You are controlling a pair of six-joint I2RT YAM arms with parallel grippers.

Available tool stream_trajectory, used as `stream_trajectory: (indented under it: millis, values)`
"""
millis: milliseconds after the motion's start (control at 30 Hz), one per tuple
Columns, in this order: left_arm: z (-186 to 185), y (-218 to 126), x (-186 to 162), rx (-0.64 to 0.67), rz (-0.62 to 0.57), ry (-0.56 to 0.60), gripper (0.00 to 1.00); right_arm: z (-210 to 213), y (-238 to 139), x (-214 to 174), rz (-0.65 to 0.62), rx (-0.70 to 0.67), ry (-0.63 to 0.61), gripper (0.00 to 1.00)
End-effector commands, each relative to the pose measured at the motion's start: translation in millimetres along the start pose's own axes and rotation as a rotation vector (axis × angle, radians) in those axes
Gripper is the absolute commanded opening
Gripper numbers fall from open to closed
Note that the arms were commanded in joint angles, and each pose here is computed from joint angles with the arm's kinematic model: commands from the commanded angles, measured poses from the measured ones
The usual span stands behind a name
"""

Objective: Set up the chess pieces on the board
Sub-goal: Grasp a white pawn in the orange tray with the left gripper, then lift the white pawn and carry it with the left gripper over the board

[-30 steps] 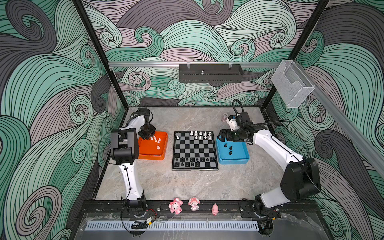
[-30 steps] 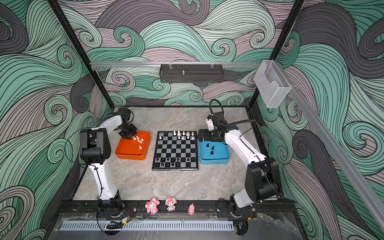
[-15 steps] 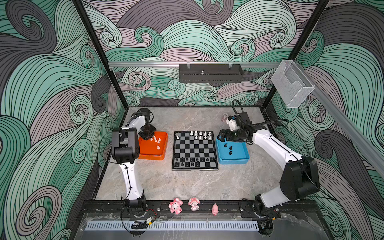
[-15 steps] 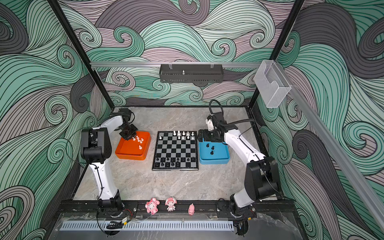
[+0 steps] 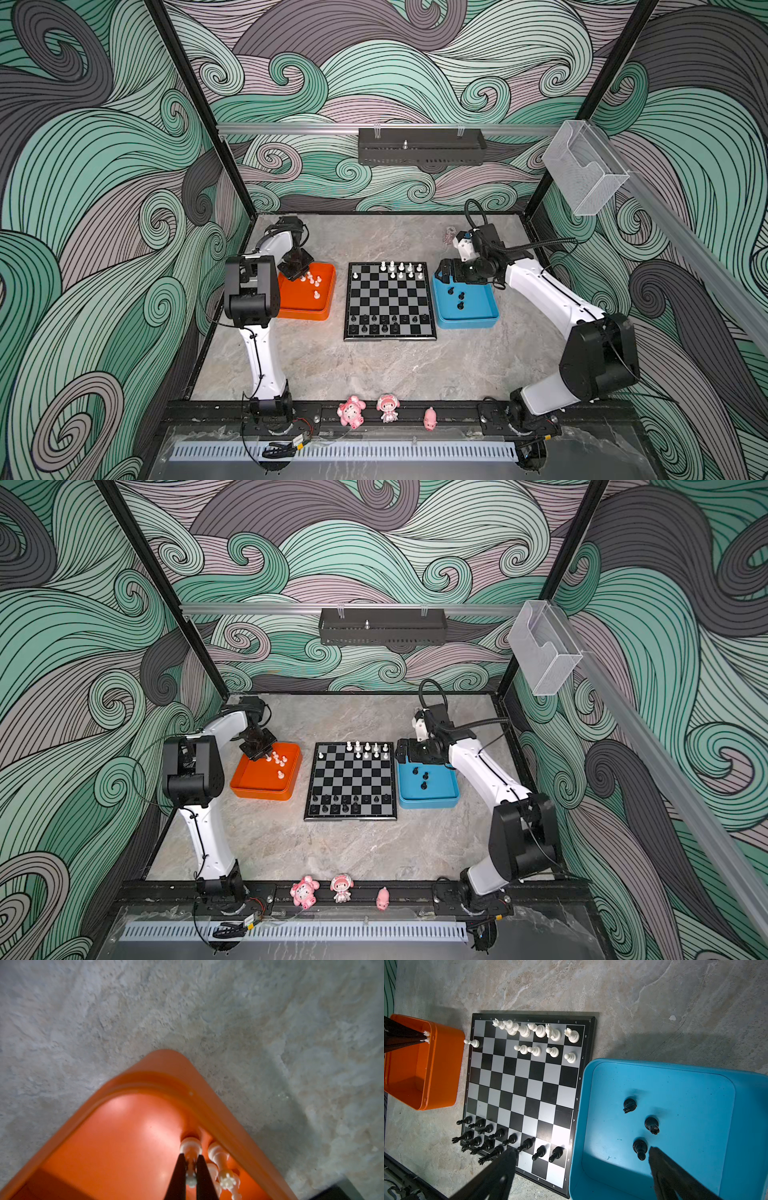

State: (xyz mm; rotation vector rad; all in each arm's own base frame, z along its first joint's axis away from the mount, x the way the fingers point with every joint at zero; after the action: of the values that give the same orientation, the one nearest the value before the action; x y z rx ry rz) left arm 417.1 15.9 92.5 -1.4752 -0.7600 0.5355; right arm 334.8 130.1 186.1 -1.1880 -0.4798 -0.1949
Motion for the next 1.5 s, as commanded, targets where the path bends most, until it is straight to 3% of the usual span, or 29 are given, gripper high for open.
stream_trajectory:
  millis: [0,300,600,933,1467]
  values:
    - [5,-35,-9,0.013,-0.037,0.068,0.08,0,-2,-1,-0.006,0.011,0.000,0.99]
    - [11,-87,-26,0.009,-0.110,0.222,0.04,2,-5,0,-0.012,0.022,0.004,0.99]
    - [-51,-119,-49,-0.084,-0.124,0.463,0.04,1,-7,1,-0.017,0.008,0.003,0.99]
    - [-125,-102,-91,-0.123,-0.053,0.676,0.05,-3,-5,-1,-0.004,-0.014,-0.002,0.99]
    - [-160,-59,-125,-0.096,0.028,0.843,0.04,-8,2,-4,0.021,-0.016,0.004,0.99]
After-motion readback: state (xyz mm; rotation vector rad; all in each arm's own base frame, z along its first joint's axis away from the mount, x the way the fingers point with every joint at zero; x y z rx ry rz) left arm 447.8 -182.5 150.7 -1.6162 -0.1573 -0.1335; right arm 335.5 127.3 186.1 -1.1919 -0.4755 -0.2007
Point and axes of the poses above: each gripper's point midway between its finger pads, its own y axis out along the fingers, its own z axis along the line the jaws close on, x = y × z, the point moved 5 cm from there along -y, back along the fingers, and after that the axes turned 3 degrees about -y, right-handed, at the moved point
